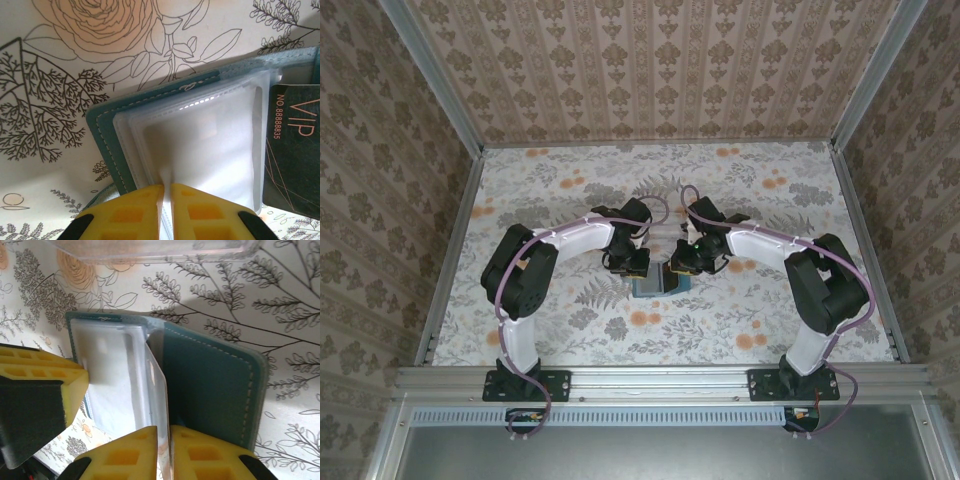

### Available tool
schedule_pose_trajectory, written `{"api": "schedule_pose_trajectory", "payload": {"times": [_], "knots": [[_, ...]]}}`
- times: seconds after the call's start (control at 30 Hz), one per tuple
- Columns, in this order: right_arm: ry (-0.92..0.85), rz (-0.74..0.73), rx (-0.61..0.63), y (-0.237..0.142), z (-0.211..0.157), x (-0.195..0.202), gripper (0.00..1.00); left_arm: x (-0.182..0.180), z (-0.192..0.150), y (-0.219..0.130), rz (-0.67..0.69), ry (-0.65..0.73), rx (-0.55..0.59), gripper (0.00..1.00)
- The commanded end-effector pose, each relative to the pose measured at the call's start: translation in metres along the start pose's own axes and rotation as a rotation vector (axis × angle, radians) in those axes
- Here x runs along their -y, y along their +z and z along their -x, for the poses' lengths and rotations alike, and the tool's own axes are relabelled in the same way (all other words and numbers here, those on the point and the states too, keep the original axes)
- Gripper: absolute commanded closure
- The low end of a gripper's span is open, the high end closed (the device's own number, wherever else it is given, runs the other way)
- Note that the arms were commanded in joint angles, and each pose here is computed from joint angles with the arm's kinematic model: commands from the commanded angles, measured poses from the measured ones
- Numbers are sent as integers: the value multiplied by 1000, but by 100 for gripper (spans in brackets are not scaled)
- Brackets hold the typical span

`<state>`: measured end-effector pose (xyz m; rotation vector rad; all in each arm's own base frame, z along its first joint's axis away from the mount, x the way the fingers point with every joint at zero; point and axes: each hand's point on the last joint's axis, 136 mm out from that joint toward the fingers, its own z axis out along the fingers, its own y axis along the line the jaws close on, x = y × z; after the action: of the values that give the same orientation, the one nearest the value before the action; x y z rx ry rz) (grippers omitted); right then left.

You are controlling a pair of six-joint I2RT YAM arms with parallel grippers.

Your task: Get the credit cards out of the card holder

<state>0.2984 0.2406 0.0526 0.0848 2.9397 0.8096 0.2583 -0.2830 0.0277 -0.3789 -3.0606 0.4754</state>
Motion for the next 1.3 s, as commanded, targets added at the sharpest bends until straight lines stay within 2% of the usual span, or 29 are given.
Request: {"api": "schedule_pose_trajectory", "payload": {"times": [0.0, 0.27, 0.63, 0.73, 0.97, 1.27], "knots": [[7, 19, -9, 1, -4, -4, 85, -17, -14, 7, 68, -18, -40, 85], [-2, -24, 3, -5, -3, 1, 91, -12, -4, -3, 61, -4, 10, 84], [-30, -12, 54, -26, 4, -11, 94, -4, 7, -20, 51, 13, 90, 84], [-66, 1, 84, -36, 8, -18, 97, -3, 9, -26, 54, 16, 112, 84], [-165, -30, 132, -61, 14, -23, 98, -2, 13, -40, 43, 29, 178, 82], [-413, -78, 216, -92, 30, -36, 100, -11, 7, -51, 11, -1, 217, 82]]}}
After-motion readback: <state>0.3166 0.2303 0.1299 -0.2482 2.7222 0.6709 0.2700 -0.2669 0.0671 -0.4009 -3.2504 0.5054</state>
